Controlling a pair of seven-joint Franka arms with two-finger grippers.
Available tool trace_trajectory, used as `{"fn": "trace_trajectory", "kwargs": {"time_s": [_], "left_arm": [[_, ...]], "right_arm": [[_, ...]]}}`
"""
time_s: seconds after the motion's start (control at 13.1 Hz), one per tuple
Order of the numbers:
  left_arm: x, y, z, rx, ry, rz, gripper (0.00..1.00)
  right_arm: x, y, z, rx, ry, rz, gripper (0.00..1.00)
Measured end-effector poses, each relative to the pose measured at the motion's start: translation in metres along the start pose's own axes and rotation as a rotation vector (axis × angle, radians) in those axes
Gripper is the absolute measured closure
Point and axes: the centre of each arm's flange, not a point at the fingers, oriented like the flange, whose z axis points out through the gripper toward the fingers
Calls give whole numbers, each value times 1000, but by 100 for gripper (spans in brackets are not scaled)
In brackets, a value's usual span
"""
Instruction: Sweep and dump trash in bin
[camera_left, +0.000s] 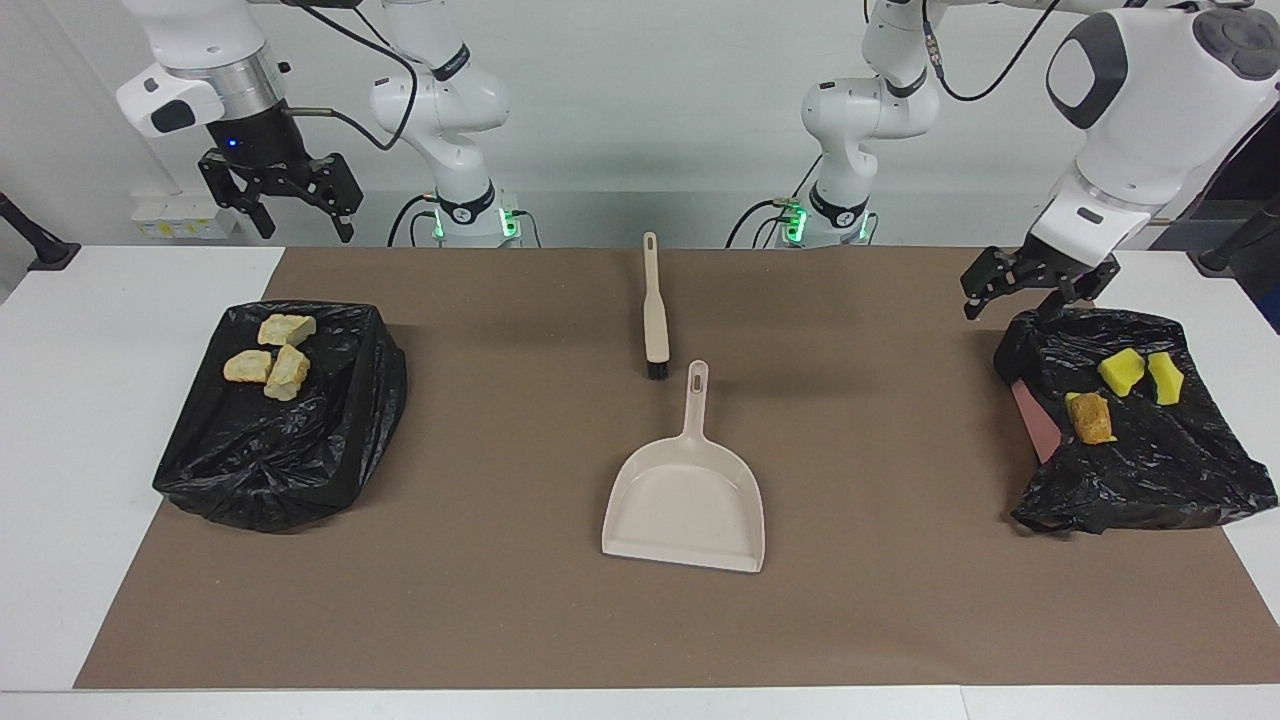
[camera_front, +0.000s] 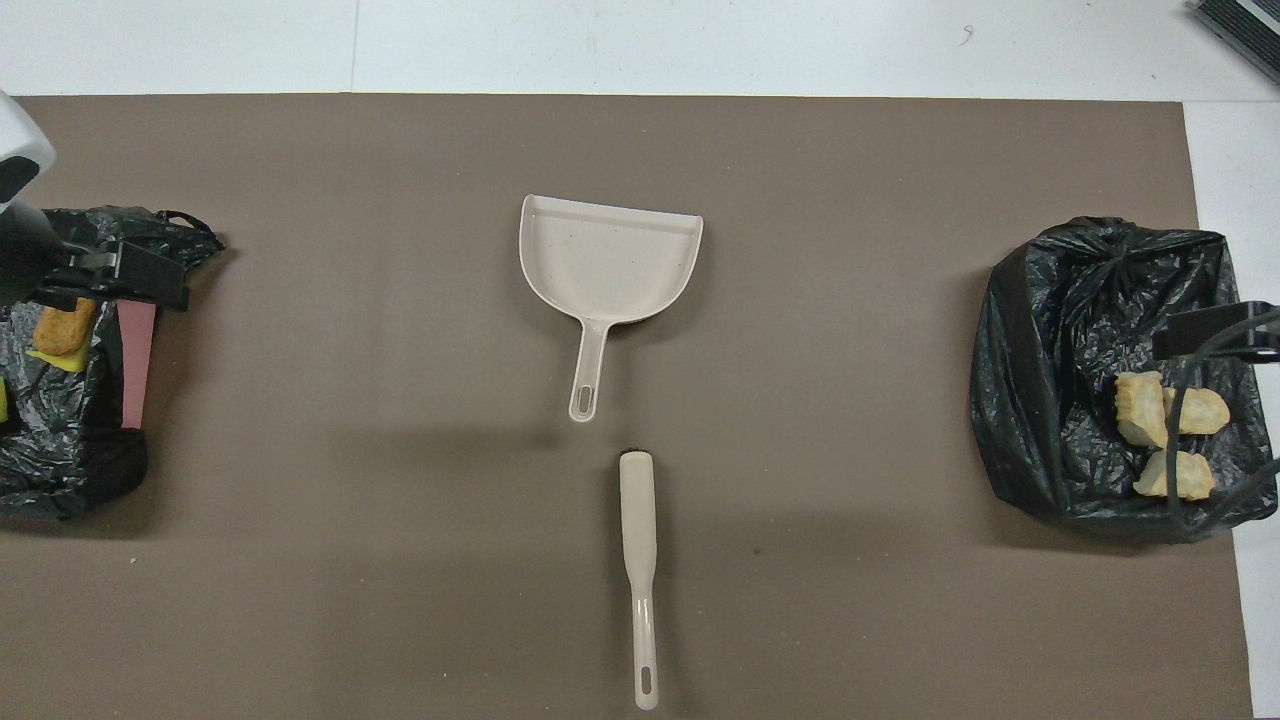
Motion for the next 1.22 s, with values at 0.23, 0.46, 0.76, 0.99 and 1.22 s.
{"fn": "trace_trajectory", "kwargs": {"time_s": [0.23, 0.46, 0.76, 0.99, 1.22], "left_arm": [[-13, 0, -4, 0, -11, 0, 0], [-17, 0, -1, 2, -21, -1, 0], [-17, -1, -1, 2, -18, -2, 0], [-17, -2, -1, 2, -17, -3, 0], [-17, -2, -1, 3, -17, -4, 0]], "right_arm": [[0, 0, 0, 0, 0, 0, 0], [0, 0, 0, 0, 0, 0, 0], [0, 0, 0, 0, 0, 0, 0], [0, 0, 0, 0, 0, 0, 0], [0, 0, 0, 0, 0, 0, 0]]}}
